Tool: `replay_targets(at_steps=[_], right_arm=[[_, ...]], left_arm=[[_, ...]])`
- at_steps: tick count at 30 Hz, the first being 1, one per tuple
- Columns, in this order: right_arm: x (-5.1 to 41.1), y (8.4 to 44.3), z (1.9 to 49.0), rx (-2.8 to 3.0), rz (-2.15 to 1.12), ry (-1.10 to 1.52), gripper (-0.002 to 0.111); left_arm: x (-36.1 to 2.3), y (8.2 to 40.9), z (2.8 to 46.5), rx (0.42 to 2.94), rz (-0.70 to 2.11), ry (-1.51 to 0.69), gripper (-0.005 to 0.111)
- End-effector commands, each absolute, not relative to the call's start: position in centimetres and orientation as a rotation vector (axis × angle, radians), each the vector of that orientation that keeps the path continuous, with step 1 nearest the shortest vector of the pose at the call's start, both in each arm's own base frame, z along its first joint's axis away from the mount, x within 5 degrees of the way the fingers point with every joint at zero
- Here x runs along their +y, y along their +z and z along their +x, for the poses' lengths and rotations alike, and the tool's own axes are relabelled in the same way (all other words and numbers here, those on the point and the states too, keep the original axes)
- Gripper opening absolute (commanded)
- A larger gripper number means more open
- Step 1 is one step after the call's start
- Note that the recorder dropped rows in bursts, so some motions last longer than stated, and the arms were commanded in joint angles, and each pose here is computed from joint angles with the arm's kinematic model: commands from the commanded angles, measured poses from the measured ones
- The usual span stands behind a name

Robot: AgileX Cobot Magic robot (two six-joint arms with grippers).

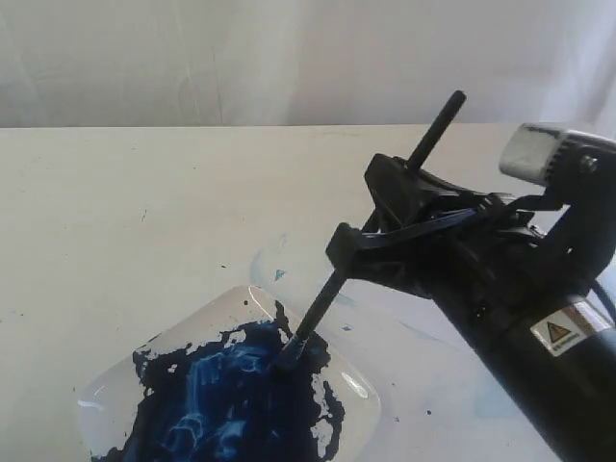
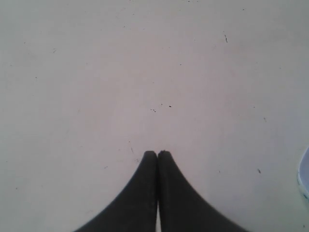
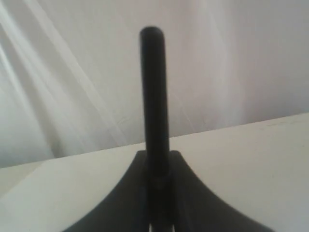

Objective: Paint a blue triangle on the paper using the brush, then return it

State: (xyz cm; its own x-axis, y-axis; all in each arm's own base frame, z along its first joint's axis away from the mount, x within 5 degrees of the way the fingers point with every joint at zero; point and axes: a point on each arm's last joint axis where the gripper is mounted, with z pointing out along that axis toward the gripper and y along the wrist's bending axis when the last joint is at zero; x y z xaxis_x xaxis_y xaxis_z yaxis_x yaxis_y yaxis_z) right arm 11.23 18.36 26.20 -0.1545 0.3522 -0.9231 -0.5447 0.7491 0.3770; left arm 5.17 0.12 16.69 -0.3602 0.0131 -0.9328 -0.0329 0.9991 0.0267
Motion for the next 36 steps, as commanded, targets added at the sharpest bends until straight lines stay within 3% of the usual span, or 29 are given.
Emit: replay_targets(at_steps=[1,7,16,25,36], right_arm=[[18.9,26.4,10.8,1.510,-0.283,0.790,0.000],[20.3,27.4,10.6,1.507,-0.410,0.826,0.000],[22.9,31.6,11.8,1.477,-0.627,0.853,0.000],[24.6,28.1,12.1,1.641,-0.756,0.807,0.000],[26.5,24.6,13.8,1.662,-0.668,0.745,0.000]], left_arm=[[0.1,16.6,5.2,1.935,-0.023,0.043,0.000],[0.1,16.6,5.2,1.935,-0.023,0.043,0.000],[0.1,16.6,5.2,1.935,-0.023,0.043,0.000],[0.1,16.6,5.2,1.935,-0.023,0.043,0.000],[0.1,16.6,5.2,1.935,-0.023,0.043,0.000]])
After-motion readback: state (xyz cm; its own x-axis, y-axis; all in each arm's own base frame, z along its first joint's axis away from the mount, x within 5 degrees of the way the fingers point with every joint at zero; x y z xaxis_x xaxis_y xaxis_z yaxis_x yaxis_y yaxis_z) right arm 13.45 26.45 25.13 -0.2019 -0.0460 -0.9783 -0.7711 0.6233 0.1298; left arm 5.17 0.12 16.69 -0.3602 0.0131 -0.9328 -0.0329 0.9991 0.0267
